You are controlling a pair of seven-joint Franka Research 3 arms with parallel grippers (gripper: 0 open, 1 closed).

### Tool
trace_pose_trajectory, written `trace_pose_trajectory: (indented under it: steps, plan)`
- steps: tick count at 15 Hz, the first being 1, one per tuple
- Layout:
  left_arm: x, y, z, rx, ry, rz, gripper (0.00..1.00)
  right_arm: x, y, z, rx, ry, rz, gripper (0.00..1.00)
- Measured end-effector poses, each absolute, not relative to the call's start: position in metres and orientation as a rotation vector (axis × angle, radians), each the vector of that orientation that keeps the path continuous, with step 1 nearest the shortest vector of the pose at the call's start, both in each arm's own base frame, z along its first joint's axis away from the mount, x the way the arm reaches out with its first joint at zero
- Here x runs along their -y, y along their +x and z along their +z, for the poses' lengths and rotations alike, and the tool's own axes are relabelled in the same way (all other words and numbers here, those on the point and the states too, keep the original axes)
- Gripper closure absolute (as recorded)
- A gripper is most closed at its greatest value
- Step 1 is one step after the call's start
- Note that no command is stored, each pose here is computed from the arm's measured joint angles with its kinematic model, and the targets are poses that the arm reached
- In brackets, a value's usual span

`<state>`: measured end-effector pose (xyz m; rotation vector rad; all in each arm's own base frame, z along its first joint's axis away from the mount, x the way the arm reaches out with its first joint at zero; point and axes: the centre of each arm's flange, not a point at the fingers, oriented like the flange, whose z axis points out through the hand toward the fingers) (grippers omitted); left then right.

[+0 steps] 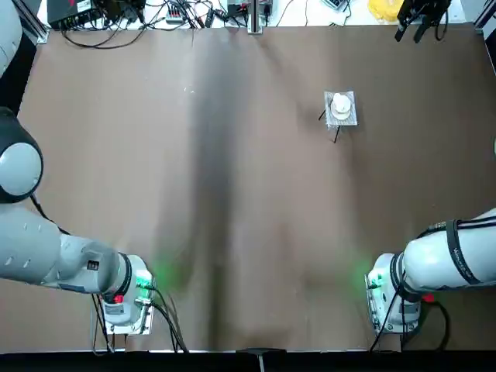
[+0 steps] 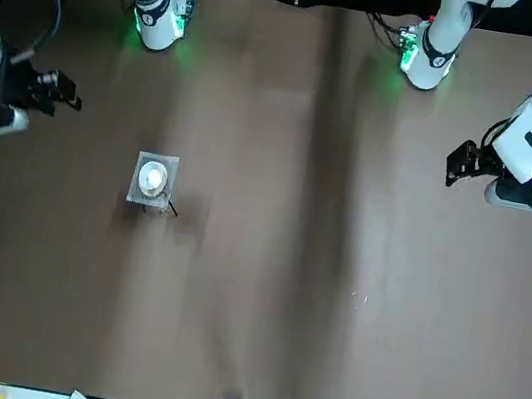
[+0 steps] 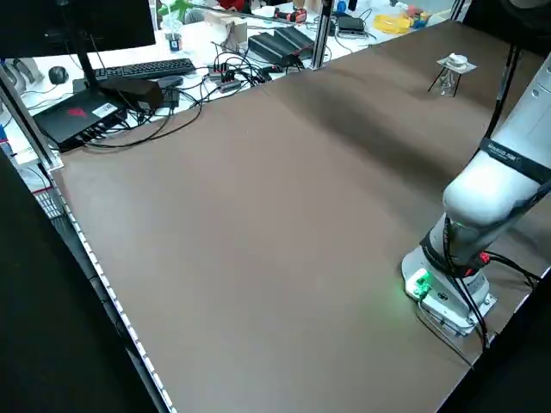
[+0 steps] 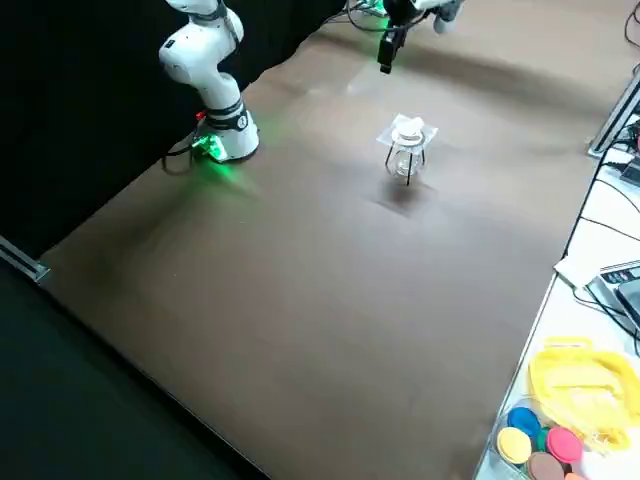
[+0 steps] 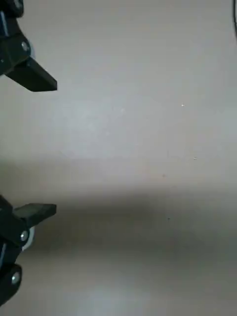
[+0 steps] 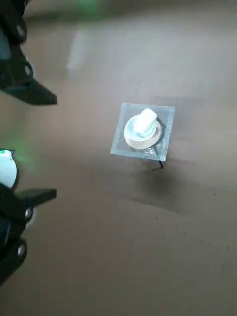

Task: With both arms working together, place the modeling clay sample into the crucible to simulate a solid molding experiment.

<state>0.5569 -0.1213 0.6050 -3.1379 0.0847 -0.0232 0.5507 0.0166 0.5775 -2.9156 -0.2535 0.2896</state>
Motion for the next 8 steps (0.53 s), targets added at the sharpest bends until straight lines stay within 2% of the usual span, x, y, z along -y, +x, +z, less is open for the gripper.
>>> trace_pose_trajectory:
  steps: [2, 3, 8]
  plan:
    - [0.122, 0.556, 0.604, -0.087, -3.136, -0.008, 0.00, -0.009, 0.545, 0.587, 0.263, -2.999, 0.279, 0.05]
    - [0.122, 0.555, 0.604, -0.087, -3.136, -0.005, 0.00, -0.008, 0.543, 0.588, 0.267, -3.021, 0.277, 0.02]
    - [0.120, 0.555, 0.603, -0.165, -3.130, 0.012, 0.00, -0.011, 0.537, 0.579, 0.272, -3.045, 0.242, 0.00]
